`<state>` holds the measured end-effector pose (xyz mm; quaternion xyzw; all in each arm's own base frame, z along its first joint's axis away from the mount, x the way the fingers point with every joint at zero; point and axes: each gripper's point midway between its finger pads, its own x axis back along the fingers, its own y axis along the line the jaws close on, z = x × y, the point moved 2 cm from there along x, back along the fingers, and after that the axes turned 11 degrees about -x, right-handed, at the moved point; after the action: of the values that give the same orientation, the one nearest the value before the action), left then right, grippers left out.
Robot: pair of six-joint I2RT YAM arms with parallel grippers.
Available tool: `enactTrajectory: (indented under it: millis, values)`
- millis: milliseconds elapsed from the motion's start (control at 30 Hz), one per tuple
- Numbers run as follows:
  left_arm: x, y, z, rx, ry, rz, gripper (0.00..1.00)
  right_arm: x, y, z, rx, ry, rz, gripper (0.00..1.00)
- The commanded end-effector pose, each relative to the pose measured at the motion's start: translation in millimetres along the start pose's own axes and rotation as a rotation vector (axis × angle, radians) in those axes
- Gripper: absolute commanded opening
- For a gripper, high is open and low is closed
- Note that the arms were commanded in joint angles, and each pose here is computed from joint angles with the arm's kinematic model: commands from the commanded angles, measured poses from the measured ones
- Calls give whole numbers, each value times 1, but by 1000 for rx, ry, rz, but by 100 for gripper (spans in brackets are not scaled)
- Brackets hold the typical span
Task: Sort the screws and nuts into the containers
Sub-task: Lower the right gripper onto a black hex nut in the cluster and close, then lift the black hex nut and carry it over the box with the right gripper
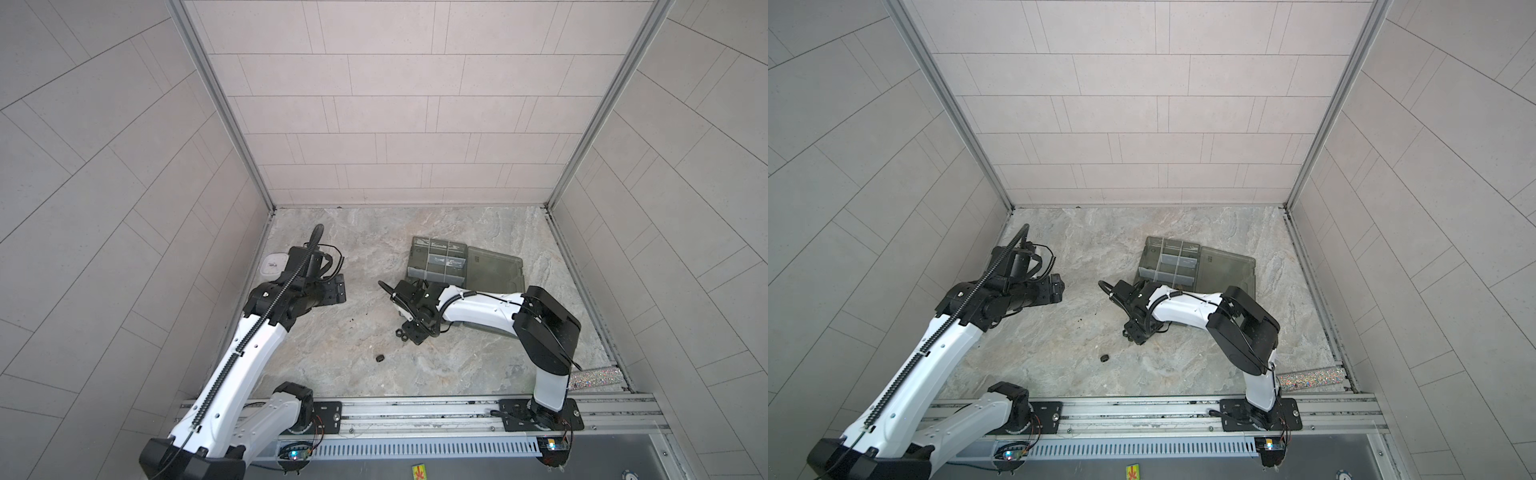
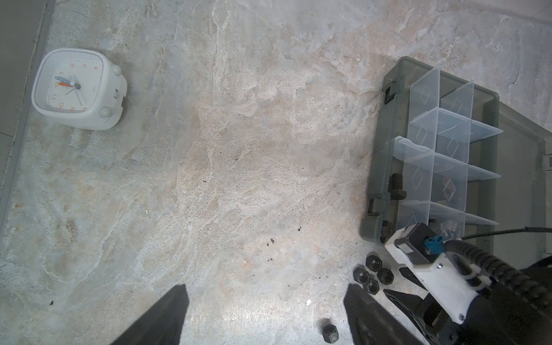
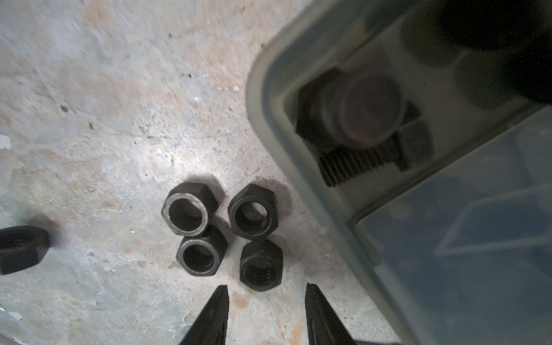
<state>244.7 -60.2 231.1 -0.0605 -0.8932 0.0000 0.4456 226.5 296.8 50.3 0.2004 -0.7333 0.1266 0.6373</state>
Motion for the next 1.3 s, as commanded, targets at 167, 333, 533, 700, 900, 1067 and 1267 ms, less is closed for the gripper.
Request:
enactTrajectory:
  millis: [167, 333, 533, 700, 900, 1067, 1267]
  values:
    - [7, 4, -4, -19, -4, -25, 88, -8, 3, -4, 27, 17, 7, 39]
    - [6, 6, -3, -20, -1, -36, 88, -9, 3, -5, 33, 18, 10, 38]
    - [7, 6, -2, -23, 0, -35, 88, -13, 5, -6, 43, 28, 3, 34]
    - [8, -1, -2, -30, -2, 13, 89, -13, 6, -8, 50, 34, 6, 29]
    - [9, -9, -2, -36, -11, 67, 93, -12, 7, -7, 50, 45, 6, 22]
    - [9, -9, -2, -36, -15, 67, 100, -6, 5, -7, 55, 46, 17, 19]
    - [13, -17, -3, -45, -25, 119, 100, 14, 6, -9, 52, 36, 11, 18]
